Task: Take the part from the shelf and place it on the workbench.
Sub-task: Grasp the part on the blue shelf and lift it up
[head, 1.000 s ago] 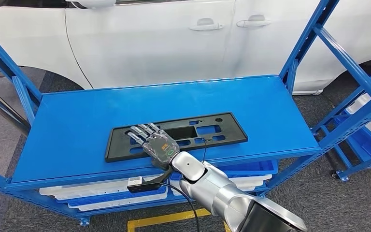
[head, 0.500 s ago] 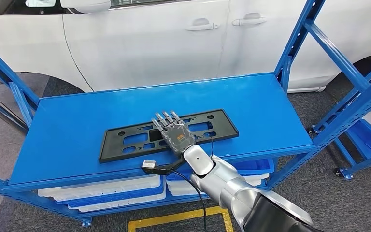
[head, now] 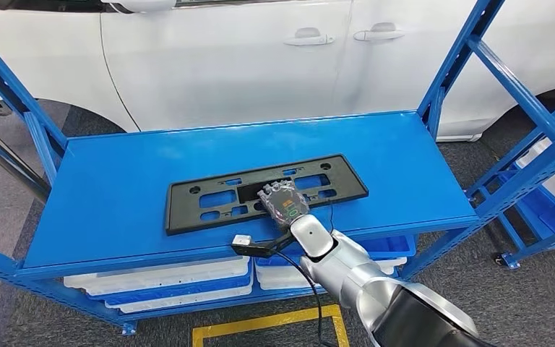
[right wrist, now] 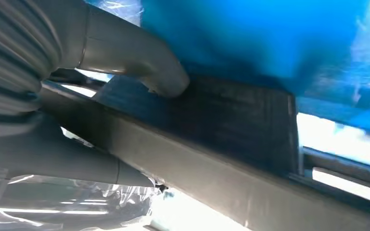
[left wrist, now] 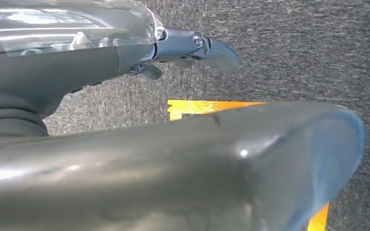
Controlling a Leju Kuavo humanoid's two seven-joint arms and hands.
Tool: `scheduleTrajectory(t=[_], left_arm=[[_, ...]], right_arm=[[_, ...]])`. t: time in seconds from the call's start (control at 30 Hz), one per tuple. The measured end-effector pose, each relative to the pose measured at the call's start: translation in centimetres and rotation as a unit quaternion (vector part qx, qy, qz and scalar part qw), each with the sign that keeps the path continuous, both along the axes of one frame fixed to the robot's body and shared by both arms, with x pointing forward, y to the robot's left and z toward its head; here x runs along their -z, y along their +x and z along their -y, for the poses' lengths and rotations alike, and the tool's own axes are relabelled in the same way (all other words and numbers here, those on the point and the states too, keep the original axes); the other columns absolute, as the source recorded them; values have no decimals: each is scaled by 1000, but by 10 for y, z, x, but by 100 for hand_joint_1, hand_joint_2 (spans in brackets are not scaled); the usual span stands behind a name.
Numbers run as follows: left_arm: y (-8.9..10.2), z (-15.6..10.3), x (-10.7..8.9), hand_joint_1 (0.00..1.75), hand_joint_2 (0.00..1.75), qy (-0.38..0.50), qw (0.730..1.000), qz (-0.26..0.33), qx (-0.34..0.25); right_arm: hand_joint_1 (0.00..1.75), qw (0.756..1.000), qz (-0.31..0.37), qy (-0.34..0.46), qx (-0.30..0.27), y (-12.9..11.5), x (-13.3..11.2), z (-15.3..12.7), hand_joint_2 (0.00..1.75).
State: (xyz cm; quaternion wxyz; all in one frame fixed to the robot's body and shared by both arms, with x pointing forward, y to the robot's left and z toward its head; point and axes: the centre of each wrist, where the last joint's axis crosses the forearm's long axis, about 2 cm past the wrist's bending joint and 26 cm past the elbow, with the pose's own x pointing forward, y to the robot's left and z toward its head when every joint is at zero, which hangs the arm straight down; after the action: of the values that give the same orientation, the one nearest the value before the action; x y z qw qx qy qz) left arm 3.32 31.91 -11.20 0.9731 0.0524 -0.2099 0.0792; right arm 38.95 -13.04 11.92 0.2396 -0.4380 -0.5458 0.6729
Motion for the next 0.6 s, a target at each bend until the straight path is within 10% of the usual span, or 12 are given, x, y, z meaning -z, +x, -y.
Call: scheduleTrajectory(t=[0.6], left_arm=[[3, -2, 0, 0, 0, 12, 998, 53, -18]], right_arm=[[175, 998, 8, 65, -14, 8, -11, 4, 175]])
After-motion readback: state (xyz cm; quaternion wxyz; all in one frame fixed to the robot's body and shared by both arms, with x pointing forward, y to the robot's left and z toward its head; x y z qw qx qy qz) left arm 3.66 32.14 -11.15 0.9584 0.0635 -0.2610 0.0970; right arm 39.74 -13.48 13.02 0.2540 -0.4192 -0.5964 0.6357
